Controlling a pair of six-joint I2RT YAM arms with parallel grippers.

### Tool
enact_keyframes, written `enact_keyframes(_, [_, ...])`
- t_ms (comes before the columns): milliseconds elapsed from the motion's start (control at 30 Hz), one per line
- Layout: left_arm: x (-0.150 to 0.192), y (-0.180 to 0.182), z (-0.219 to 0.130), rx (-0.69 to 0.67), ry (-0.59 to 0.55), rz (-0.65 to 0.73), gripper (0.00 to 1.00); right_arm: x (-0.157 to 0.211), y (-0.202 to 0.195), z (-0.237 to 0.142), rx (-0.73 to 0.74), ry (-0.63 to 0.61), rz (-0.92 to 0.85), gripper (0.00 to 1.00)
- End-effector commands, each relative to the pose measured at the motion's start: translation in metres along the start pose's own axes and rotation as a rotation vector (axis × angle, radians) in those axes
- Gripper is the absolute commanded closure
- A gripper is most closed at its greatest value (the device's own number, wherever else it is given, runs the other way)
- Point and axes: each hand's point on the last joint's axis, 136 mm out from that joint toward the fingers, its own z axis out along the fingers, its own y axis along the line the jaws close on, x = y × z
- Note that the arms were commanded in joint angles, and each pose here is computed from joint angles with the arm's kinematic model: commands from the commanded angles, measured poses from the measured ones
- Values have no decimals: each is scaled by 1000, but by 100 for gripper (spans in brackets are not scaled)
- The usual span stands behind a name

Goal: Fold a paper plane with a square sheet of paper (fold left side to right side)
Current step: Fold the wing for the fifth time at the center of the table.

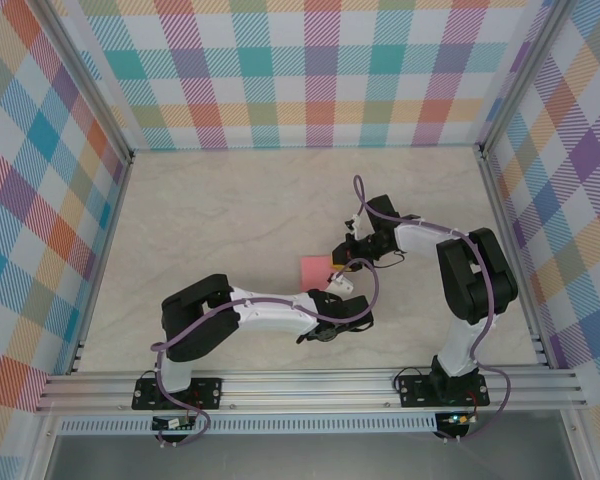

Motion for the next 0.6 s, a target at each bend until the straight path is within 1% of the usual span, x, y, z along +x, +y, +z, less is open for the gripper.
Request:
enact_keyframes(0, [-3, -3, -4, -4, -2, -6, 89, -6, 18, -11, -16, -37, -50, 83])
enact_keyframes(67, [-3, -4, -2, 11, 4, -20, 90, -10, 21, -23, 4, -87, -69, 74])
enact_keyframes(167, [-5, -9, 0, 33, 5, -29, 90, -15, 26, -42, 38, -152, -96, 66])
enact_keyframes(233, [-6, -14, 4, 33, 13, -22, 90, -15, 25, -49, 77, -169, -111, 62])
enact_keyframes(367, [-9, -23, 8, 49, 27, -19, 90, -13, 11, -59, 165, -195, -104, 56])
enact_keyframes(567, [-9, -23, 13, 66, 51, -60, 92, -11, -1, -82, 220, -258, -85, 52])
